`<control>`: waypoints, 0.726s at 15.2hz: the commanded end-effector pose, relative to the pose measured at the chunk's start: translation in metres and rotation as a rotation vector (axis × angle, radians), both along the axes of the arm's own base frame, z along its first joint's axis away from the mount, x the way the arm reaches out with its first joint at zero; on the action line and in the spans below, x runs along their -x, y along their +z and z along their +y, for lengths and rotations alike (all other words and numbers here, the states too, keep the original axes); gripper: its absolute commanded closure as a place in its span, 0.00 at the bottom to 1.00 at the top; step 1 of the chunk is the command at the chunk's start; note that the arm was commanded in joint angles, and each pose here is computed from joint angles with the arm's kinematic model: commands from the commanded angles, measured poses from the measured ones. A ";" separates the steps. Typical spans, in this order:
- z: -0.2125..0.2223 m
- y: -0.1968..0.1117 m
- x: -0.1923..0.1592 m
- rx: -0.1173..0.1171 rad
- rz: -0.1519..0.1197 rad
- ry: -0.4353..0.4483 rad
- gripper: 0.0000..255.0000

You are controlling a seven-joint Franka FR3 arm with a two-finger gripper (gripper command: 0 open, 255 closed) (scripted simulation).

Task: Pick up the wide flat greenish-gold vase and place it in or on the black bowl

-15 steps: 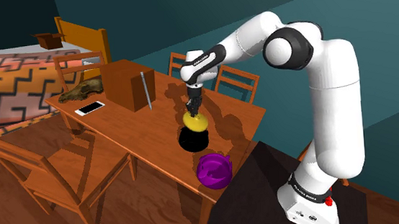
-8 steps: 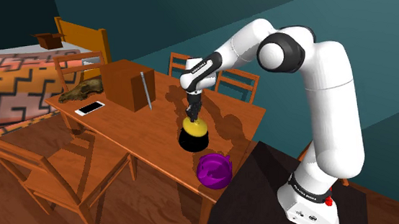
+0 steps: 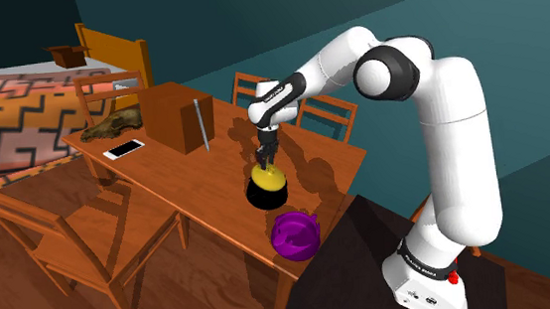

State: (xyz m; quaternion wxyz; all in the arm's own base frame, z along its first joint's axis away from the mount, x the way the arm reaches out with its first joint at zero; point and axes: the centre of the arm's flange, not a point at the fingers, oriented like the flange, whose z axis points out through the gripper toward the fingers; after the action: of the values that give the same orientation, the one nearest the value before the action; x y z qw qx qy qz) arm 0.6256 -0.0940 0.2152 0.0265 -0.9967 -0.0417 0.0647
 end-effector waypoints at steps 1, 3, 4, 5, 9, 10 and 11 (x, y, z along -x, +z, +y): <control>0.000 0.000 0.000 0.000 0.000 0.000 0.00; 0.000 0.000 0.000 0.000 0.000 0.000 0.00; 0.000 0.000 0.000 0.000 0.000 0.000 0.00; 0.000 0.000 0.000 0.000 0.000 0.000 0.00; -0.002 0.050 -0.007 0.000 0.000 0.000 0.00; -0.002 0.050 -0.007 0.000 0.000 0.000 0.00; -0.002 0.050 -0.007 0.000 0.000 0.000 0.00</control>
State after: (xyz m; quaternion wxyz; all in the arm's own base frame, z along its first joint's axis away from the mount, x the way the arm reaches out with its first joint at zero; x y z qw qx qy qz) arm 0.6316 -0.0965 0.2614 0.0264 -0.9967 -0.0417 0.0641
